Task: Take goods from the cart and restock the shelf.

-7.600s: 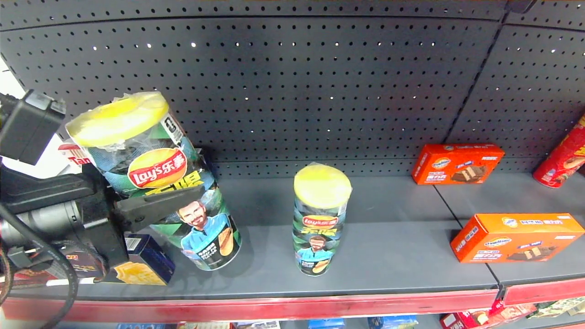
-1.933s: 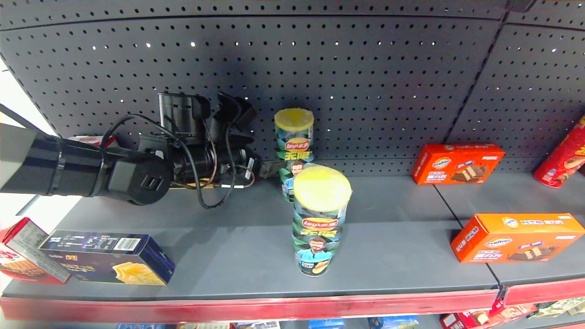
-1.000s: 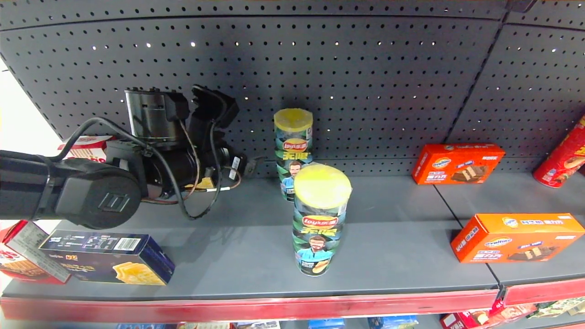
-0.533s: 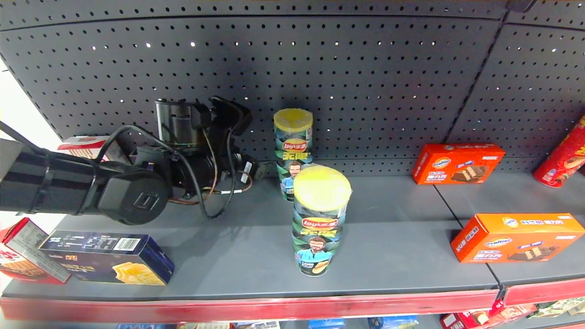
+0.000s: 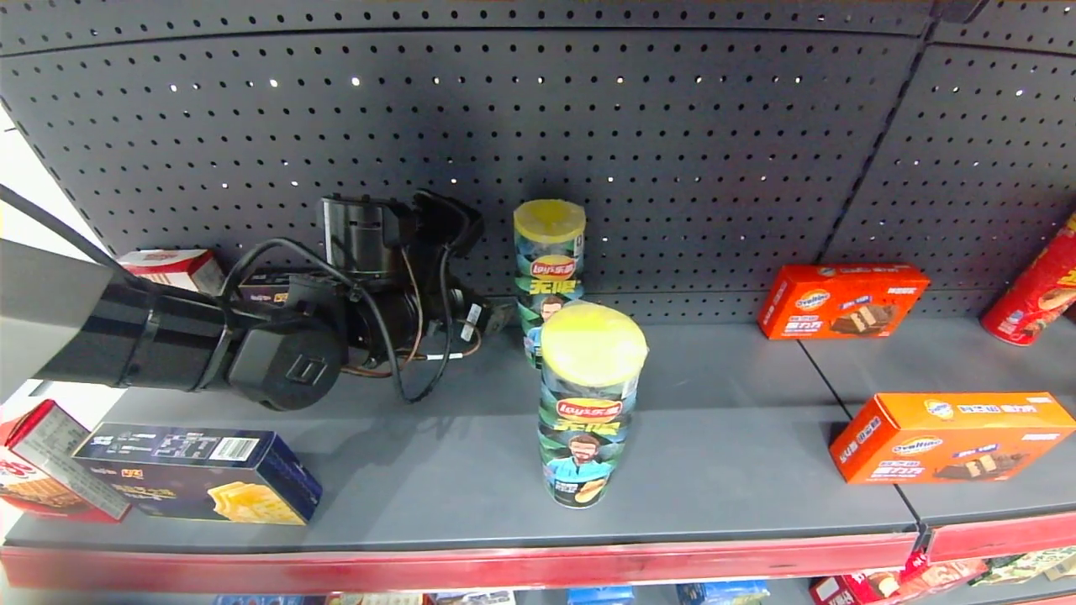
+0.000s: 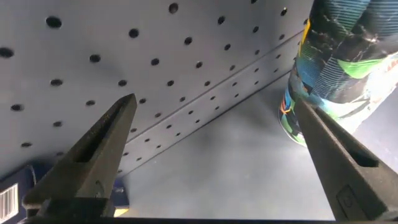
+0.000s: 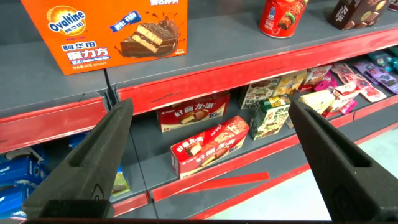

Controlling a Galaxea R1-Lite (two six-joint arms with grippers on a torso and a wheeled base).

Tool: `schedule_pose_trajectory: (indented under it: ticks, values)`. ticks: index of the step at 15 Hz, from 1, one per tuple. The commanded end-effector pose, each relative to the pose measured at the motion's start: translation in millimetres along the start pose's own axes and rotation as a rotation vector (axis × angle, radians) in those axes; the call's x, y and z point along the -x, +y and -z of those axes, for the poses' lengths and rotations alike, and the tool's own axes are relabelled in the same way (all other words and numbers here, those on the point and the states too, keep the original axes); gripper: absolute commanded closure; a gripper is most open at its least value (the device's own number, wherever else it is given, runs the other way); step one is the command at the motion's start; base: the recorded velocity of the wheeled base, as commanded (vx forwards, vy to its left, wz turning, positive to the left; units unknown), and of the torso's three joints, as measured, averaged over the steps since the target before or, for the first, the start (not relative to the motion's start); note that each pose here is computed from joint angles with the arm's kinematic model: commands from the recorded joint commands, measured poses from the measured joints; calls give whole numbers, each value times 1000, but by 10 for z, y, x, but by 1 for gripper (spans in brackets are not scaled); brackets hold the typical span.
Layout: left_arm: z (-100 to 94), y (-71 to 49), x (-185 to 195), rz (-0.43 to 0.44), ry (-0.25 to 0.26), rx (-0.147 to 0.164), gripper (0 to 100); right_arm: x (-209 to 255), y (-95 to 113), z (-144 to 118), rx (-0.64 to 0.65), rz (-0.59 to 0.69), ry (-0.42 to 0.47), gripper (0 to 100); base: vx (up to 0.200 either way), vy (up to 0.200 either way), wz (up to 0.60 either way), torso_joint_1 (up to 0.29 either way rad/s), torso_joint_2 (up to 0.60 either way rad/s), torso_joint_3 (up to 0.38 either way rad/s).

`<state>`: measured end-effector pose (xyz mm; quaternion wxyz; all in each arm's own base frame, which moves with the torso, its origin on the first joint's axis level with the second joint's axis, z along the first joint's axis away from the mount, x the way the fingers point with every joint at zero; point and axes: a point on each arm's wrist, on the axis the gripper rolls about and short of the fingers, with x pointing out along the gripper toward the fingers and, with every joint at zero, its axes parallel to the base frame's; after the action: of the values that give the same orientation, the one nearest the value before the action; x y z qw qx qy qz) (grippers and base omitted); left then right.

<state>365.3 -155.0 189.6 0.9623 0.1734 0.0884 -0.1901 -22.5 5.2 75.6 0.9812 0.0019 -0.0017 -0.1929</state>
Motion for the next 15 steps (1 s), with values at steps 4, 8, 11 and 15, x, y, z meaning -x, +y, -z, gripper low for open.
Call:
schedule_pose_trajectory:
  ticks: [4,8,11,15]
  values:
    - [4,-71,-49,13,0,0,0,-1,0,-1,0,0,1,0,0,0,0,0,0,0]
    - [-86,15,167,-9,-21,6,0,-1,0,-1,1,0,1,0,0,0,0,0,0,0]
    - [-176,90,701,-22,-52,39,0,-1,0,-1,0,0,1,0,0,0,0,0,0,0]
    - [-175,157,1387,-46,-97,52,0,-1,0,-1,0,0,1,0,0,0,0,0,0,0]
